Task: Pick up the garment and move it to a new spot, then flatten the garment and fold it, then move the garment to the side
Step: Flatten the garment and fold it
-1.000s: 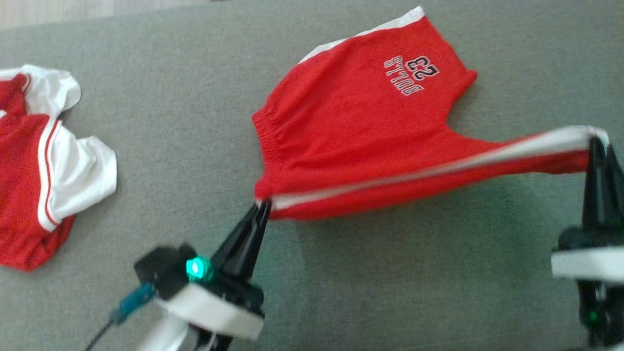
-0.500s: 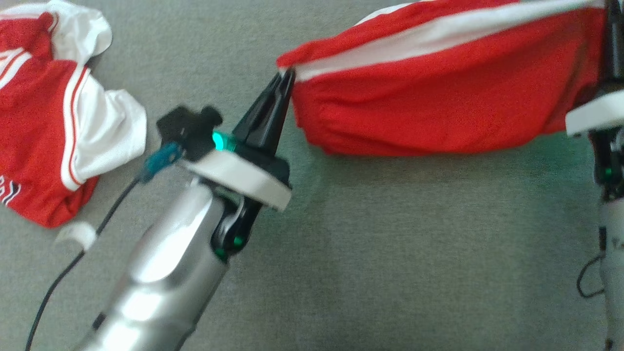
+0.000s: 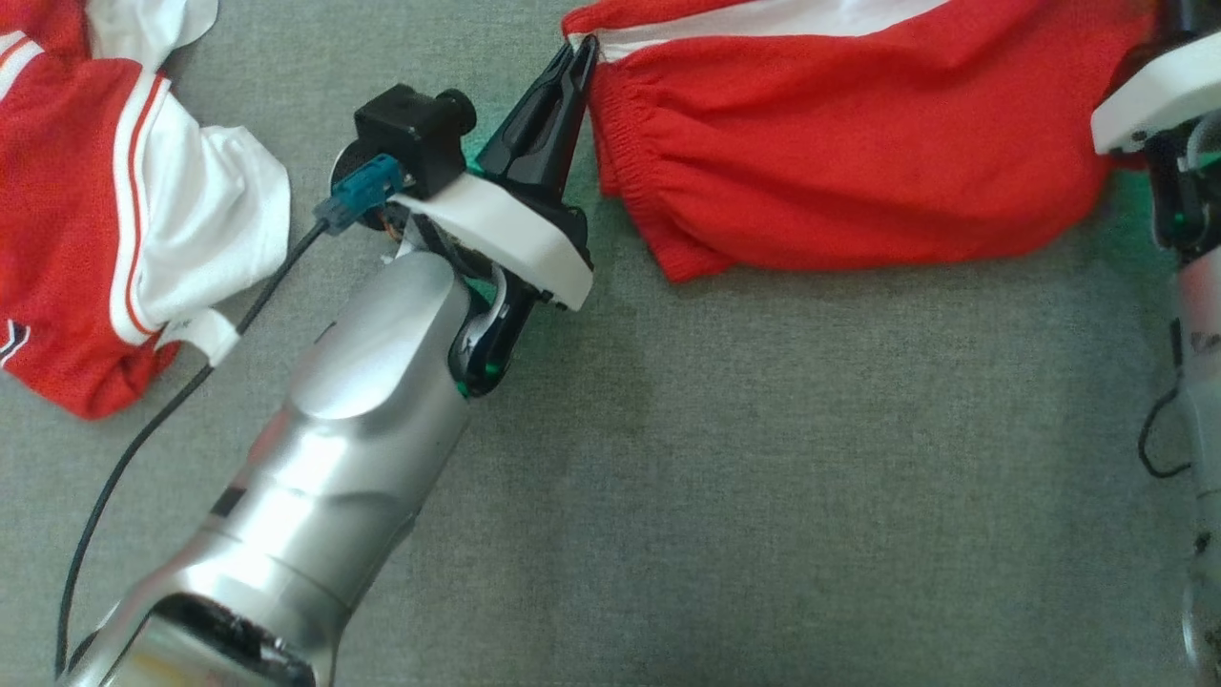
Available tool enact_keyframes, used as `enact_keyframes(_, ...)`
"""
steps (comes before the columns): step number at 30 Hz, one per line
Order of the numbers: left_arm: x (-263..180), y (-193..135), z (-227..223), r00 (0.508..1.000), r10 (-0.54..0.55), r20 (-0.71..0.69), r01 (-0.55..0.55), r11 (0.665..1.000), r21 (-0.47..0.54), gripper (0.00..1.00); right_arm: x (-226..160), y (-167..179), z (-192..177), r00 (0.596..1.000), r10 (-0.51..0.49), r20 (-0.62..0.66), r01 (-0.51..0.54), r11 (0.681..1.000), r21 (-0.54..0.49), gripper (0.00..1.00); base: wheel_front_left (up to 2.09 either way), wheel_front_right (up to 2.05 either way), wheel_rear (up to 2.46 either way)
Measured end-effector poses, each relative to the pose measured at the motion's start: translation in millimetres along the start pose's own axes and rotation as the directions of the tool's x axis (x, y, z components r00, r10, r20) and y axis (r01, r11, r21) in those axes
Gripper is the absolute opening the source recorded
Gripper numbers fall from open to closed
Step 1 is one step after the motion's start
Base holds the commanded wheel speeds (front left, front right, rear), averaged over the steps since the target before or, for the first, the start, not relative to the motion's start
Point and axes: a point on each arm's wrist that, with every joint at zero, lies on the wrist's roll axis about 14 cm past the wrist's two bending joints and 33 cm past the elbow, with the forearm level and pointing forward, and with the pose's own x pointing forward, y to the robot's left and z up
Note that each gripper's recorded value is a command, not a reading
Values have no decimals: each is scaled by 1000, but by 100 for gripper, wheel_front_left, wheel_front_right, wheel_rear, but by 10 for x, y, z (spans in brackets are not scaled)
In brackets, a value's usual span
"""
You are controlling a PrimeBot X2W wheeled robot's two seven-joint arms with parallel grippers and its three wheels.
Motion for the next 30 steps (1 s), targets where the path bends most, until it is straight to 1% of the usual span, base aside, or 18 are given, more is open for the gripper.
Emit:
enact_keyframes(1, 8, 12, -4, 1000, 3, 5, -3, 1000, 6, 28, 19, -7, -22, 1000, -3, -4, 3, 1000, 3, 14, 0, 0, 0)
enact_keyframes(2, 10, 24, -6, 1000, 4, 9, -5, 1000, 21, 40, 31, -9, -41, 1000, -5, -7, 5, 1000, 6, 33, 0, 0, 0)
enact_keyframes(3, 5, 36, -4, 1000, 7, 15, -7, 999, 36, 67, 38, -12, -58, 1000, -7, -9, 8, 1000, 10, 87, 0, 0, 0)
enact_keyframes(4, -8, 46, -6, 1000, 10, 19, -11, 999, 46, 100, 38, -14, -68, 1000, -11, -6, 11, 1000, 15, 100, 0, 0, 0)
enact_keyframes(9, -109, 60, 64, 998, 24, 52, -29, 996, 86, 100, -7, 25, -36, 999, -20, 31, 18, 997, 76, 100, 0, 0, 0)
enact_keyframes(11, -181, 59, 104, 996, 48, 70, -57, 990, 129, 100, -49, 50, -10, 999, -21, 44, 16, 995, 98, 100, 0, 0, 0)
enact_keyframes(13, -284, 34, 286, 986, 77, 145, -107, 972, 211, 100, -129, 64, -94, 1000, -24, 20, 21, 992, 124, 100, 0, 0, 0)
enact_keyframes(15, -428, 9, 459, 968, 105, 228, -160, 957, 241, 100, -238, 52, -251, 999, -32, -28, 36, 990, 140, 100, 0, 0, 0)
enact_keyframes(16, -524, 8, 489, 959, 124, 256, -187, 953, 239, 100, -298, 32, -348, 997, -38, -63, 47, 989, 141, 100, 0, 0, 0)
enact_keyframes(18, -735, 41, 446, 944, 178, 279, -238, 951, 197, 100, -389, -35, -480, 992, -60, -112, 77, 985, 156, 100, 0, 0, 0)
enact_keyframes(22, -1171, 163, 280, 916, 287, 281, -339, 928, 156, 100, -457, -177, -647, 977, -91, -192, 120, 982, 143, 100, 0, 0, 0)
enact_keyframes(27, -1536, 252, 323, 877, 361, 317, -420, 897, 138, 100, -429, -18, -757, 963, -60, -264, 110, 978, 176, 100, 0, 0, 0)
enact_keyframes(28, -1593, 256, 332, 870, 371, 324, -431, 892, 138, 100, -416, 16, -758, 961, -52, -271, 104, 978, 182, 55, 0, 0, 0)
enact_keyframes(29, -1643, 256, 336, 866, 378, 328, -439, 889, 134, 100, -404, 43, -749, 961, -45, -272, 97, 979, 180, 20, 0, 0, 0)
enact_keyframes(30, -1699, 261, 343, 858, 389, 334, -451, 883, 129, 100, -399, 69, -736, 961, -38, -272, 89, 980, 177, 0, 0, 0, 0)
